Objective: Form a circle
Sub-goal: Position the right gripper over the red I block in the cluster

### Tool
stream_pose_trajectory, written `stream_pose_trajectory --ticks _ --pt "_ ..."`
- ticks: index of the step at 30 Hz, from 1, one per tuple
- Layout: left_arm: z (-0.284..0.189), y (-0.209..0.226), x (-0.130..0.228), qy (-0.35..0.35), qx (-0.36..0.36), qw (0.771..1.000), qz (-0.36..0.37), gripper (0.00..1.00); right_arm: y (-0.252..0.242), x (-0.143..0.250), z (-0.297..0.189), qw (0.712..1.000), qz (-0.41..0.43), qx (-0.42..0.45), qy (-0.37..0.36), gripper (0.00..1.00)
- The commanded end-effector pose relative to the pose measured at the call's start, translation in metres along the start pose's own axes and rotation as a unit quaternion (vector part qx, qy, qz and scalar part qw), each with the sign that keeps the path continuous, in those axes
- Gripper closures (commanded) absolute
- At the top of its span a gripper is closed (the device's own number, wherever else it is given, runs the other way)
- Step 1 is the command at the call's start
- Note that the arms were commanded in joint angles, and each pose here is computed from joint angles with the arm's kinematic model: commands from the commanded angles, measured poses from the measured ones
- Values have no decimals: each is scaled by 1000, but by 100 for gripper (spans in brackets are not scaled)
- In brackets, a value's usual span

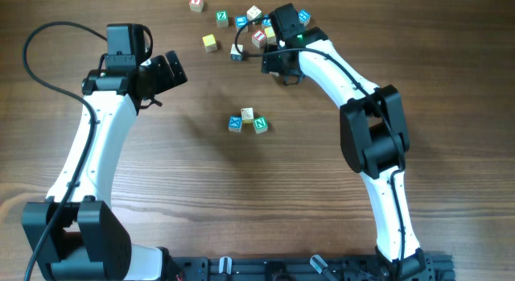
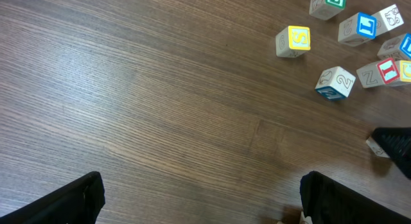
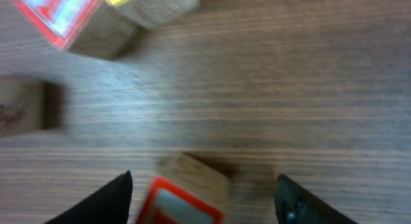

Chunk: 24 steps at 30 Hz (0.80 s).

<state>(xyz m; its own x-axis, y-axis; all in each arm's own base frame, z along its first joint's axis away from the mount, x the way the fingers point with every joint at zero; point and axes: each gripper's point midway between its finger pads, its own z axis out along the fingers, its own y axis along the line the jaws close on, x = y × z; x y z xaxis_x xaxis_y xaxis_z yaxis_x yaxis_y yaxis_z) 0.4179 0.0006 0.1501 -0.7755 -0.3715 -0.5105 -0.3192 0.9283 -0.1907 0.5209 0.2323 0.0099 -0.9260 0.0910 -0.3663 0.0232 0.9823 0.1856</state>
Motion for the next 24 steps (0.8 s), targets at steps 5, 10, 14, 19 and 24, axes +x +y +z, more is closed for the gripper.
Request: stream_pose_trajectory --ticks 5,10,14,19,24 --pt "1 3 -1 -2 -5 1000 -6 0 -12 4 12 998 46 37 -6 55" --pt "1 3 -1 -2 -5 1000 -6 0 -8 -2 0 998 46 32 -16 62" --pt "1 3 -1 -2 -5 1000 -6 0 -7 -15 -16 998 45 35 -40 55" --pt "1 3 -1 -2 -5 1000 -6 0 -10 -16 -17 998 18 43 -42 50" --pt "1 3 -1 -2 -5 1000 -6 0 -9 -19 -17 998 7 41 -46 72"
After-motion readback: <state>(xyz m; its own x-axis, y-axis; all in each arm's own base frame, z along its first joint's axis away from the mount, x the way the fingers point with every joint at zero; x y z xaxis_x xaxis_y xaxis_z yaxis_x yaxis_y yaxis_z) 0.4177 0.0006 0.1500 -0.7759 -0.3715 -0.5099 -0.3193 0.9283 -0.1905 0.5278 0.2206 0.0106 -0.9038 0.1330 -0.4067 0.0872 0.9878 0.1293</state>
